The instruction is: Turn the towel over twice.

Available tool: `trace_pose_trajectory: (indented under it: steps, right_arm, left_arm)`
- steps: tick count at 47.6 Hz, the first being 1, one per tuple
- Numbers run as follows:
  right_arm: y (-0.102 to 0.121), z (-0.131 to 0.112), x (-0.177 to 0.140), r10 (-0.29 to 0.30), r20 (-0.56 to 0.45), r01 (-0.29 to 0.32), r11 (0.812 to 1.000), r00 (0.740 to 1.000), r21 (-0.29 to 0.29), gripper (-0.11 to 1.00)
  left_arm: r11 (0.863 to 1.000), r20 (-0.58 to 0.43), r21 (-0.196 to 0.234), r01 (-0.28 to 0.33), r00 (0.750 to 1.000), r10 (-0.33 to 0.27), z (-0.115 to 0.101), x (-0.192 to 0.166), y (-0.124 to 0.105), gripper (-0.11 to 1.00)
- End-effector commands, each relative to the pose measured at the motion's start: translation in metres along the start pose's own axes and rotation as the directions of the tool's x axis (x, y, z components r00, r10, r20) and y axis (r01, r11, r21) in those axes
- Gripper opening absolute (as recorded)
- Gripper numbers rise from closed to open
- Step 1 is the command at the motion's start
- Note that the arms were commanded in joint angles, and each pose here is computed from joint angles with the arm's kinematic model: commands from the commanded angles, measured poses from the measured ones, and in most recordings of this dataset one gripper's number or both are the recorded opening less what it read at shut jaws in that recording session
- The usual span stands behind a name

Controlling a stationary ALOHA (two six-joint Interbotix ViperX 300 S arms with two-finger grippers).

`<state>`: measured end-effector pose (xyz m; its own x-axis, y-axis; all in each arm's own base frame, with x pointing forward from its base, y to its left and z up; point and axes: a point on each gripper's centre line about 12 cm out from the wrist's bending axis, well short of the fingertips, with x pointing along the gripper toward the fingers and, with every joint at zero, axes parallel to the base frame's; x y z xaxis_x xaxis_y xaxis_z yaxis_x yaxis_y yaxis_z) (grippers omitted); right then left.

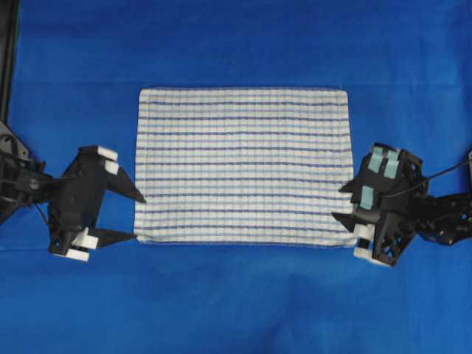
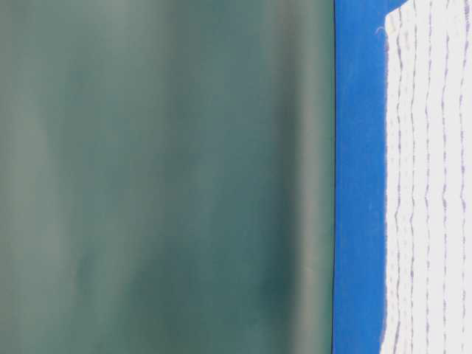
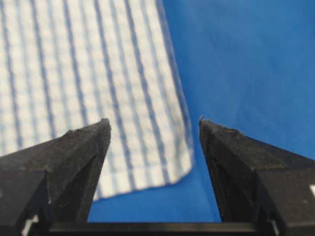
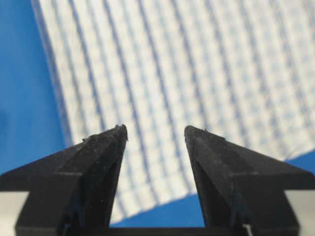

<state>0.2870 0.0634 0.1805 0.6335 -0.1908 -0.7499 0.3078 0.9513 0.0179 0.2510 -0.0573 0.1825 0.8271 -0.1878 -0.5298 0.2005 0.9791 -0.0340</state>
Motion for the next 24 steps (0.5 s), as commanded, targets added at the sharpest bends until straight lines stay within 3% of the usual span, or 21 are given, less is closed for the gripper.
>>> trace_pose_trajectory:
  steps: [1, 14, 24]
  right_arm:
    - [-0.008, 0.024, -0.015, 0.012, 0.097, -0.012, 1.0, 0.995, -0.008, 0.57]
    - [-0.052, 0.062, -0.046, 0.001, 0.283, 0.017, 0.998, 0.959, -0.058, 0.57]
    - [-0.08, 0.077, -0.072, 0.006, 0.397, 0.028, 0.996, 0.918, -0.081, 0.57]
  left_arm:
    - [1.0, 0.088, -0.017, -0.024, 0.996, 0.025, 0.02, -0.013, 0.007, 0.65]
    - [0.991, 0.233, -0.073, -0.116, 0.964, 0.13, 0.038, -0.051, 0.033, 0.65]
    - [0.976, 0.349, -0.115, -0.187, 0.912, 0.216, 0.049, -0.086, 0.049, 0.65]
